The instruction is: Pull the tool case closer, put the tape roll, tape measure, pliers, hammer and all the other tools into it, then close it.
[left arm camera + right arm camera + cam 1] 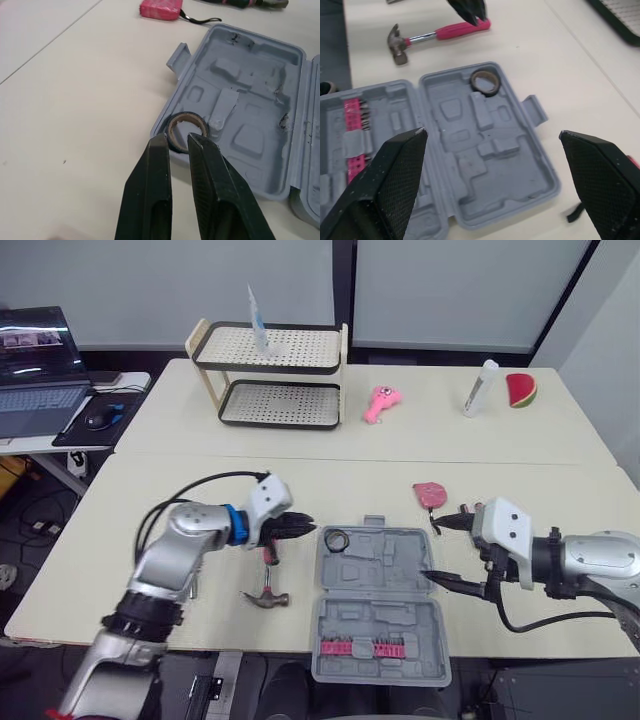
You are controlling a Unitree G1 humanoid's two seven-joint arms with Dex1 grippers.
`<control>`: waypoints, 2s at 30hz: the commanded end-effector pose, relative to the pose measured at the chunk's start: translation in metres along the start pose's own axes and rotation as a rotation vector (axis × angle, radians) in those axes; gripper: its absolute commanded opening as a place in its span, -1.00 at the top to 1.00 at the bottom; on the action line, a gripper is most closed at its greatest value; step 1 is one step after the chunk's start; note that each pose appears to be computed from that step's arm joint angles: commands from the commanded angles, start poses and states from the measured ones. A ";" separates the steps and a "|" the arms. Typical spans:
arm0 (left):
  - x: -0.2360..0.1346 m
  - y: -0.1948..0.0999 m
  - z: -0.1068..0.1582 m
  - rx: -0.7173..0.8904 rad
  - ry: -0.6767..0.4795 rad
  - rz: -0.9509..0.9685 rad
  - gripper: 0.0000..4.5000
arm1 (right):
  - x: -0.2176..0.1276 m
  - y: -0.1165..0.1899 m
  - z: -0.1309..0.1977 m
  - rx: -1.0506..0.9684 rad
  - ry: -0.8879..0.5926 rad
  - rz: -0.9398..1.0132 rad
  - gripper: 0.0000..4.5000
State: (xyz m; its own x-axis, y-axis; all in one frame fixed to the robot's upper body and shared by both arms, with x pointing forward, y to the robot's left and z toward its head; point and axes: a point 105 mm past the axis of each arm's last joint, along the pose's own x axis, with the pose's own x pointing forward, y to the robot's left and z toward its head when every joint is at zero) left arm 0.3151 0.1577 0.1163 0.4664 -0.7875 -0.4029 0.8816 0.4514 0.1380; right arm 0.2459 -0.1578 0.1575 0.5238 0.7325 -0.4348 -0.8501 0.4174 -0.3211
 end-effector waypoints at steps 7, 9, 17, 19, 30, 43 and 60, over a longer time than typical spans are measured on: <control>-0.139 0.045 -0.041 -0.143 -0.044 0.544 0.73 | -0.070 -0.053 -0.040 0.001 0.027 -0.386 -1.00; -0.169 0.045 -0.069 -0.208 -0.023 0.677 0.73 | -0.085 -0.056 -0.059 0.063 0.033 -0.462 -1.00; -0.198 0.008 -0.130 -0.377 -0.001 0.896 0.56 | -0.135 -0.058 -0.118 0.267 0.114 -0.615 -1.00; -0.197 0.002 -0.137 -0.401 0.005 0.910 0.35 | -0.138 -0.055 -0.128 0.289 0.144 -0.588 -1.00; -0.220 -0.022 -0.170 -0.450 0.087 0.956 -0.99 | -0.132 -0.040 -0.139 0.325 0.175 -0.521 -1.00; -0.149 -0.041 -0.086 -0.254 -0.008 0.417 -0.99 | -0.068 -0.034 -0.089 0.300 0.047 -0.383 -1.00; -0.034 -0.064 0.042 0.074 -0.161 -0.130 -1.00 | 0.031 -0.046 -0.077 0.361 0.029 -0.516 -0.28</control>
State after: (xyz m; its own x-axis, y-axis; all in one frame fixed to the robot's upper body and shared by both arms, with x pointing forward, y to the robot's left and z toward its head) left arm 0.2490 0.1451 0.1527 0.3767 -0.8868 -0.2679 0.9257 0.3501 0.1431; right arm 0.2998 -0.1967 0.0901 0.8516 0.3979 -0.3412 -0.4713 0.8661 -0.1665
